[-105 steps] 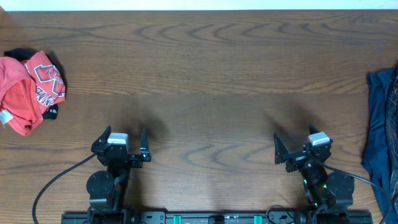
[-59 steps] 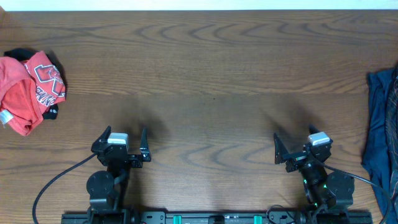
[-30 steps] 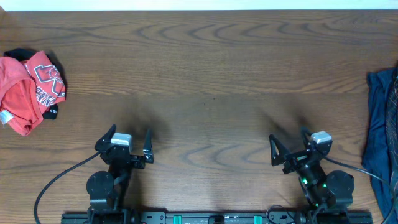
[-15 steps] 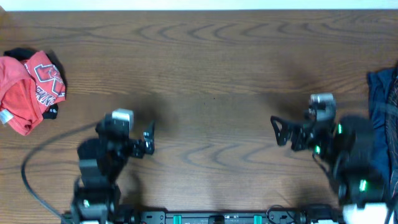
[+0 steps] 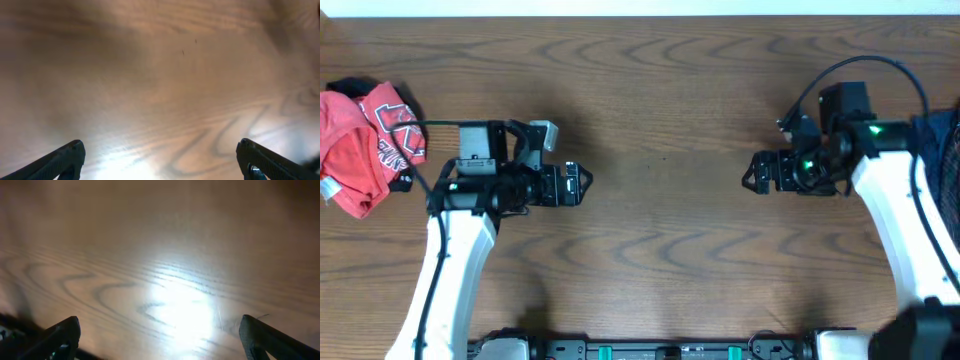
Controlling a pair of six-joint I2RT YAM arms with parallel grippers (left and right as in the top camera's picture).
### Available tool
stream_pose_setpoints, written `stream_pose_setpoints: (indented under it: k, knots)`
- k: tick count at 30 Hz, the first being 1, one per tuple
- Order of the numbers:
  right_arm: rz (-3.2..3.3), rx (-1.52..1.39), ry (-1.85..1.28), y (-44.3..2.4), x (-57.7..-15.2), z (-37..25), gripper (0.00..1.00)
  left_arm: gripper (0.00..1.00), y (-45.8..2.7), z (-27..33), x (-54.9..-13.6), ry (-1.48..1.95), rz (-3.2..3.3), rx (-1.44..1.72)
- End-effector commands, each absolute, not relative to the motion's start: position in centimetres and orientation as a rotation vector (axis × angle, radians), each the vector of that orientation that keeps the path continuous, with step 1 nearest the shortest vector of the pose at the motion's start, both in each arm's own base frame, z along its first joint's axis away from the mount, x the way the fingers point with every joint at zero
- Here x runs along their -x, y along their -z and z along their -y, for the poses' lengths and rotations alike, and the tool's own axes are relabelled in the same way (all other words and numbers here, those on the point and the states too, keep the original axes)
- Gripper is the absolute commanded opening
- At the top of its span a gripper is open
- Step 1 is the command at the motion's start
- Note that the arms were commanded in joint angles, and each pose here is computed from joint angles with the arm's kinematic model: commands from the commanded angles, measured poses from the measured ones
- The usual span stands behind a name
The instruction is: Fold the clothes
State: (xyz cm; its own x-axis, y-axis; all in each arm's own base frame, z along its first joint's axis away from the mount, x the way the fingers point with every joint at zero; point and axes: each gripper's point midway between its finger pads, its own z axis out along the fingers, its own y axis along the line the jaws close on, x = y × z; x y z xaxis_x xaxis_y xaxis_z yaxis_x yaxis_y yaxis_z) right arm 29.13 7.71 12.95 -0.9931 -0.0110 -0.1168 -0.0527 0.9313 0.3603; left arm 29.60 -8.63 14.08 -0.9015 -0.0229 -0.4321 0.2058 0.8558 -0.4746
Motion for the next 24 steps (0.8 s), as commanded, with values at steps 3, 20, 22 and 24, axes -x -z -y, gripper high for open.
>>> stream_pose_setpoints:
  k: [3, 20, 22, 24]
  knots:
    - [-2.991, 0.041, -0.483, -12.4, -29.8, -5.7, 0.99, 0.98, -15.1, 9.7, -29.7, 0.822, -2.574, -0.14]
    - [-2.809, -0.283, -0.115, -24.7, -31.8, 5.2, 0.99, 0.98, -14.9, 11.8, -29.7, 0.625, -2.617, -0.265]
    - [-2.823, -0.412, 0.014, -25.3, -30.8, 6.7, 0.99, 0.98, -15.3, 12.3, -30.0, 0.621, -2.614, -0.265]
    - [-2.848, -0.565, 0.147, -25.2, -29.3, 8.3, 0.99, 0.98, -15.4, 12.8, -30.1, 0.635, -2.618, -0.254]
